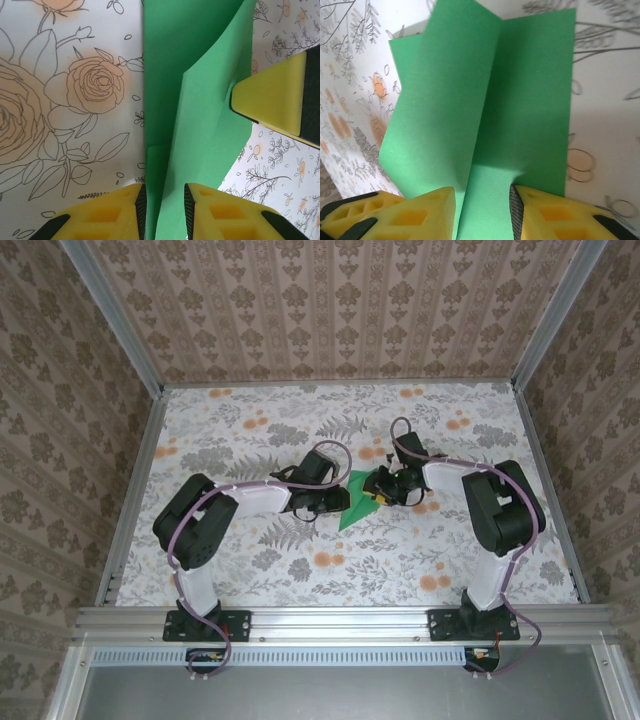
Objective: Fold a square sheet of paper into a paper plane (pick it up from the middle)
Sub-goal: Turn over the paper at the center of the table.
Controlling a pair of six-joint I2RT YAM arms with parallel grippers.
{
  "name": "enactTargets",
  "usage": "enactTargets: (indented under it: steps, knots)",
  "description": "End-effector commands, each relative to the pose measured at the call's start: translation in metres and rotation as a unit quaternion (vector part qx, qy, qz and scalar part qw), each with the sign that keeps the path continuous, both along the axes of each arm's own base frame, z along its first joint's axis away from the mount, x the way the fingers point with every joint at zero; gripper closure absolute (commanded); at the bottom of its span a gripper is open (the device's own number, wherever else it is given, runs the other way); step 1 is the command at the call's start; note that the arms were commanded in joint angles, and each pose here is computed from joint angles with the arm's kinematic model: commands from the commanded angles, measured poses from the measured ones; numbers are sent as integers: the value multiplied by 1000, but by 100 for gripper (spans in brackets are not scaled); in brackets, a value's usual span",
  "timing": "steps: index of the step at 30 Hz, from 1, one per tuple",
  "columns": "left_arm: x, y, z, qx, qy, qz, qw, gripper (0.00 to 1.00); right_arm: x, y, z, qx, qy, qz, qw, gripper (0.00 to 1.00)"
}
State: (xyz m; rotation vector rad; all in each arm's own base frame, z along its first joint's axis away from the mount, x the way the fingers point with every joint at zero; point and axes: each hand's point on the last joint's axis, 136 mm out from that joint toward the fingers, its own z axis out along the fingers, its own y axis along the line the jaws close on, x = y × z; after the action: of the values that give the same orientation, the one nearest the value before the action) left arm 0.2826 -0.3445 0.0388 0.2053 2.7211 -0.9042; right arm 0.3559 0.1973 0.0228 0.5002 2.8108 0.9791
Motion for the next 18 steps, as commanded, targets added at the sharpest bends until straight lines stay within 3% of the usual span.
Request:
enactTargets:
  steps: [1, 12, 15, 18]
  knots:
    - [4, 8, -6, 7, 16, 19, 1000, 70, 7, 18, 9, 41, -5, 10, 999, 65]
    - [7, 24, -1, -14, 27, 50, 998, 63, 6, 36, 7, 93, -6, 14, 996, 72]
    - [8, 29, 5, -38, 28, 57, 997, 52, 7, 42, 10, 118, -17, 13, 993, 87]
    - [8, 34, 15, -73, 25, 56, 995, 41, 12, 47, 26, 153, -45, 18, 987, 91]
